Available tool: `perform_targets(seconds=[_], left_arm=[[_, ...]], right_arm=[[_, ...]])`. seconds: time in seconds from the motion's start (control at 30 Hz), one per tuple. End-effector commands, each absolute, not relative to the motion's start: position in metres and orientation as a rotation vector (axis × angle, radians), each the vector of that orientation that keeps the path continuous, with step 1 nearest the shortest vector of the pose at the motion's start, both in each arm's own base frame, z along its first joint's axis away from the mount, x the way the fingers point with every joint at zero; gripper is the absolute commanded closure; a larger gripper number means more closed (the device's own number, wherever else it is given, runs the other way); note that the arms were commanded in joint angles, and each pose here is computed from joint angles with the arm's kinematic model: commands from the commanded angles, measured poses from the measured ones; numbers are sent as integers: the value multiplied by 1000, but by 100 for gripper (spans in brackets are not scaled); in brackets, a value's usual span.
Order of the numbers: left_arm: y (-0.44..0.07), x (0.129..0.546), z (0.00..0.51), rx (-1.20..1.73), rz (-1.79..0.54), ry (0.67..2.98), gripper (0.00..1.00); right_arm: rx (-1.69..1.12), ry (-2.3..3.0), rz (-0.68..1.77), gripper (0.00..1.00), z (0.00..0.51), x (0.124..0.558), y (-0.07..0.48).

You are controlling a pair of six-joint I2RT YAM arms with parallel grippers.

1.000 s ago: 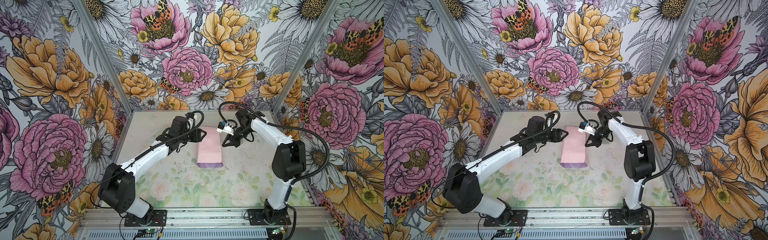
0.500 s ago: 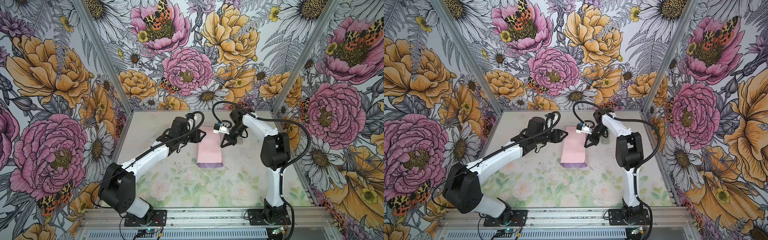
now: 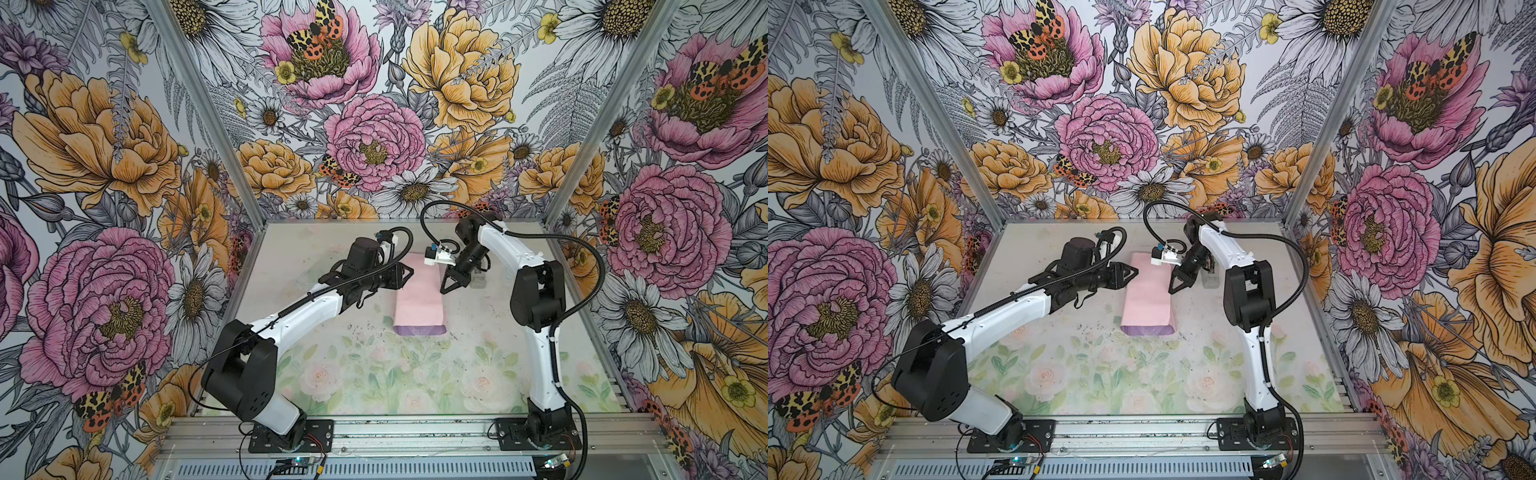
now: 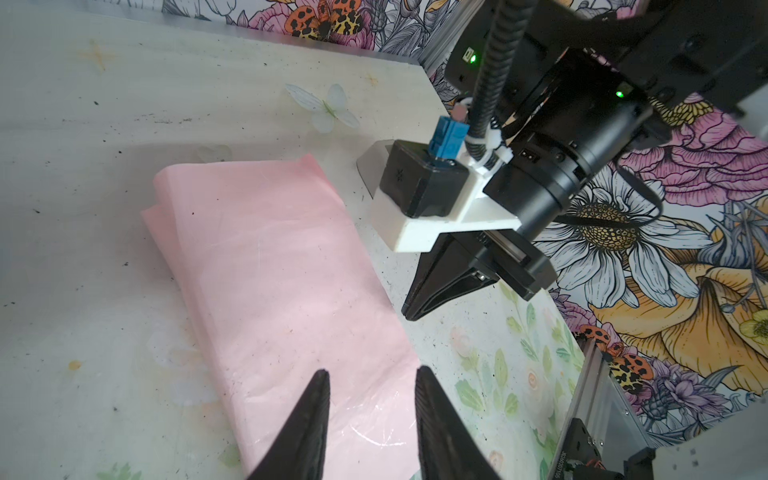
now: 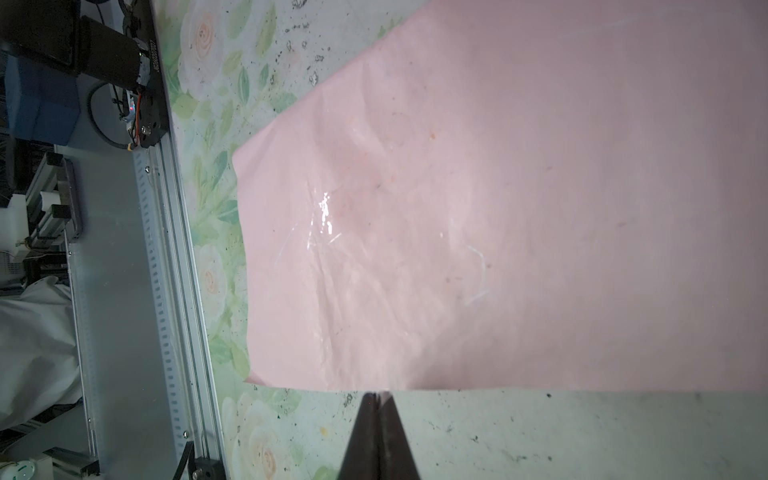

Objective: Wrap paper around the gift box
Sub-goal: 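Lower the right gripper onto the paper seam while left gripper moves toward it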

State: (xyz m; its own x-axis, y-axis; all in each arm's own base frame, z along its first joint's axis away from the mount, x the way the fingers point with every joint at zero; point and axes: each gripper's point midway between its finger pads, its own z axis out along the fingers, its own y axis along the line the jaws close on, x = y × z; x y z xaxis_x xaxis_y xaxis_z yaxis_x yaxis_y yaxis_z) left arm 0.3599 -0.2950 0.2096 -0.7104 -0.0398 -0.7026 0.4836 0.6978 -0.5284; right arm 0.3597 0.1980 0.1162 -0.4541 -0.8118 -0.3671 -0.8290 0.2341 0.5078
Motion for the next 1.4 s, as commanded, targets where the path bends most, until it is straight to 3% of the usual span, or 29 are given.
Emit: perform_targets(seconds=[0.0, 0.77, 1.03, 1.37], left_arm=[[-300, 361, 207, 342, -944, 2175, 64], [-321, 359, 205, 447, -949, 2126, 70], [-332, 363, 200, 483, -953, 2129, 78], [-359, 367, 189, 560, -983, 2140, 80]], right_arm=[[-1629, 2456, 1047, 100, 116, 363, 193], [-1576, 2504, 1117, 100, 99, 377, 193], [-1566, 2515, 1120, 100, 98, 378, 192], [-1538, 2539, 1110, 100, 97, 381, 189]])
